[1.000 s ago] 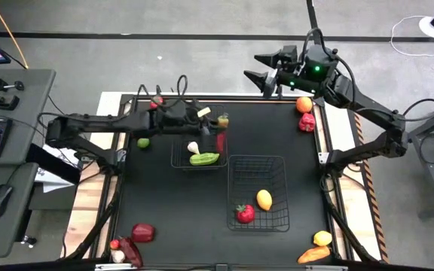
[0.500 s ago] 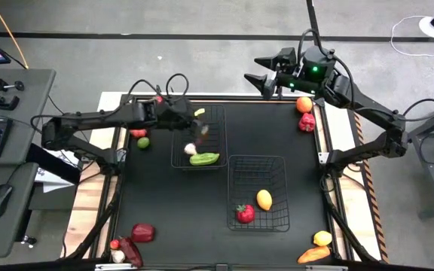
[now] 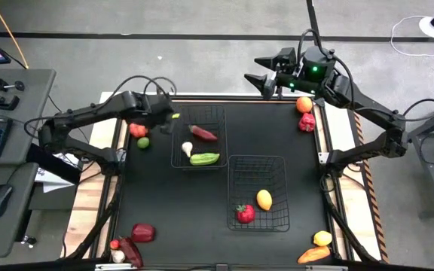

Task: Sort produce into baskets
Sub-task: Put the green lime into the bottom black wire basket

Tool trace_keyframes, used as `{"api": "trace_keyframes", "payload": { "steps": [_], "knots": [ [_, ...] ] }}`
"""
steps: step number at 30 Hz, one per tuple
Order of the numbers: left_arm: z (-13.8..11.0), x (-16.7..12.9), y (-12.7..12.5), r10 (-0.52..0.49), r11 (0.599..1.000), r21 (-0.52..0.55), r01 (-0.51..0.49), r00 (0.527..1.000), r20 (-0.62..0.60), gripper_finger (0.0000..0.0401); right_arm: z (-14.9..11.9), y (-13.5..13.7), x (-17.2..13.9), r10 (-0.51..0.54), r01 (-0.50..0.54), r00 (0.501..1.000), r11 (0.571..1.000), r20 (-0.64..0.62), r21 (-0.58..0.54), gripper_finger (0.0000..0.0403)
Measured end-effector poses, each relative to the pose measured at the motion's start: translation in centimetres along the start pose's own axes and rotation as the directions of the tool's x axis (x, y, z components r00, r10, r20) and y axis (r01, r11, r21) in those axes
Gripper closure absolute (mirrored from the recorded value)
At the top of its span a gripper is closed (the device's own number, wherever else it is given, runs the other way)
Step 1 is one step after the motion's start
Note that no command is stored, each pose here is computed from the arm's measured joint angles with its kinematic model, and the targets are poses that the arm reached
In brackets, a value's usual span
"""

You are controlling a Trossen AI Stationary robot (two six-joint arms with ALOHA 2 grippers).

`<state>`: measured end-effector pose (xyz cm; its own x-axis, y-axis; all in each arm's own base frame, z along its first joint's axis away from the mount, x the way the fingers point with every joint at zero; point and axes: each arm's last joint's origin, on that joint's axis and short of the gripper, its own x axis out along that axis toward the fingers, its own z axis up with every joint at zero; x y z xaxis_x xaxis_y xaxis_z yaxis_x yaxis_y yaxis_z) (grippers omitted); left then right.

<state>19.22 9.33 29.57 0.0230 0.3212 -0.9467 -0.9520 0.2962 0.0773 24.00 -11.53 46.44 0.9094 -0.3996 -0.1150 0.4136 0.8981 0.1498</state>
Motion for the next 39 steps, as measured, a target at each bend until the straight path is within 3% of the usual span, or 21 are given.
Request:
{"api": "trace_keyframes", "payload": {
  "steps": [9, 19, 24, 34, 39],
  "knots": [
    [-1.9, 5.4, 1.5, 0.079, 0.997, 0.025, -0.075, 0.981, -0.177, 0.0096, -0.1, 0.0, 0.2, -0.006, 0.006, 1.0, 1.0, -0.004, 0.006, 0.0029],
    [-3.1, 8.8, 3.7, 0.131, 0.987, 0.124, -0.098, 0.944, -0.303, 0.0096, -0.5, -0.2, 0.9, -0.029, 0.029, 0.999, 1.0, -0.019, 0.01, 0.0029],
    [-3.8, 10.5, 4.3, 0.153, 0.985, 0.118, -0.123, 0.943, -0.295, 0.0096, -0.7, -0.3, 1.4, -0.042, 0.042, 0.999, 0.999, -0.029, 0.014, 0.0029],
    [-4.0, 12.7, 4.0, 0.089, 0.986, 0.156, -0.06, 0.978, -0.19, 0.0096, -1.2, -0.4, 2.2, -0.051, 0.053, 0.997, 0.998, -0.049, 0.035, 0.0029],
    [-4.9, 13.9, 4.5, 0.126, 0.981, 0.172, -0.087, 0.964, -0.233, 0.0096, -1.2, -0.4, 2.2, -0.064, 0.066, 0.997, 0.997, -0.046, 0.034, 0.0029]
  ]
}}
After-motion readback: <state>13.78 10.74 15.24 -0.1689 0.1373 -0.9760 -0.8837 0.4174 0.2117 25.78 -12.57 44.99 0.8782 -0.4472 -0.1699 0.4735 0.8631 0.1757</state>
